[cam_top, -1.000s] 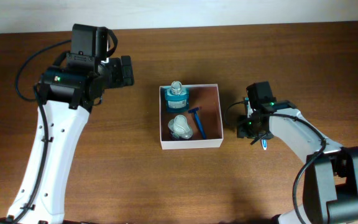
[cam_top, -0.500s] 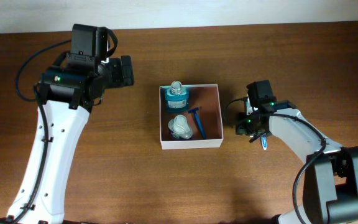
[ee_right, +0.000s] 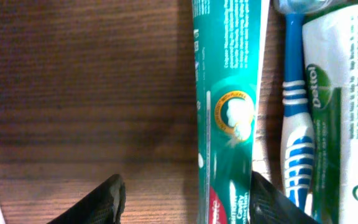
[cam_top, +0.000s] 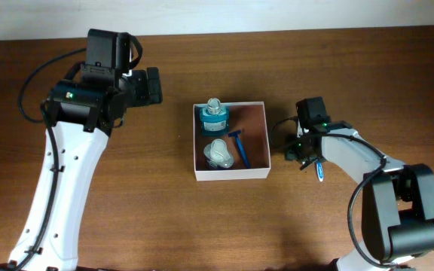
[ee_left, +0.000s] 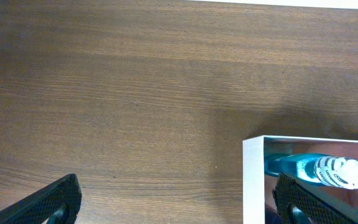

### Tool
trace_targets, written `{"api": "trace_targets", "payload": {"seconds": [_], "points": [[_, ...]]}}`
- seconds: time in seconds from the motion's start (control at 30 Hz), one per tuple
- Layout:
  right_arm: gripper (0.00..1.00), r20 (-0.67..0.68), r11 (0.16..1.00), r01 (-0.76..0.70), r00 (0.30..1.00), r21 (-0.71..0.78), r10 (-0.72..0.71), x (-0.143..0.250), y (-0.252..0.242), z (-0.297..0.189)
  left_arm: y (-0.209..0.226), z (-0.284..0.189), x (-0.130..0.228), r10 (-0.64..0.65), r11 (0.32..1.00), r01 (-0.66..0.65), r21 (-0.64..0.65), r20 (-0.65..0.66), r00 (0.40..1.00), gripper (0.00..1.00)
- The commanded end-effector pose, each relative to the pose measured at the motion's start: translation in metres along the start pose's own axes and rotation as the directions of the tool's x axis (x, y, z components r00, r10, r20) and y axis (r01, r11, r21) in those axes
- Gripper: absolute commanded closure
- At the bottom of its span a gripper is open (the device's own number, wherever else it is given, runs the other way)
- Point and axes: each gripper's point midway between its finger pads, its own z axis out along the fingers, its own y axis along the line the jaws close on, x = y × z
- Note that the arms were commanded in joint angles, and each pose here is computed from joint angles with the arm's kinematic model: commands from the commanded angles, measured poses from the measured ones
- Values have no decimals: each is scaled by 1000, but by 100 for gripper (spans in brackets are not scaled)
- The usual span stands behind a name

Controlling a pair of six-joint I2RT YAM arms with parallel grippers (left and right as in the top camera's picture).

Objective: Pack container
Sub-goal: 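Lower the right gripper and close on the green toothpaste tube, then lift the toothpaste tube and carry it over the box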

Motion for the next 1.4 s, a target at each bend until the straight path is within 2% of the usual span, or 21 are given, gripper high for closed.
{"api": "trace_targets", "payload": {"seconds": [0.0,0.1,0.23,0.33,0.47,0.73,0.87,1.13,1.37], "points": [[53,-34,1000,-7,999,24,8,8,-6,12,3,-5,-6,10,1000,-10,-11,23,1000,1],[65,-30,1000,-8,1000,23,8,6,-6,12,3,-5,-6,10,1000,-10,-11,23,1000,1],[70,-30,1000,-8,999,23,9,7,-6,12,3,-5,-6,11,1000,-10,-11,23,1000,1],[83,-33,1000,-9,999,23,9,6,-6,11,3,-5,-6,10,1000,-10,-11,23,1000,1],[90,-25,1000,-16,1000,20,17,-2,-4,1,3,-5,-6,10,1000,-10,-11,23,1000,1],[92,6,1000,-16,1000,8,16,-29,3,-43,3,-5,-6,10,1000,-10,-11,23,1000,1],[92,18,998,-10,1000,-56,11,-40,17,-71,3,-5,-6,11,1000,-10,-11,23,1000,1],[93,103,971,14,995,-240,11,-55,76,-136,3,-5,-6,10,1000,-10,-11,23,1000,1],[93,129,958,99,990,-268,-66,-40,124,-144,3,-5,-6,10,1000,-10,-11,23,1000,1]]}}
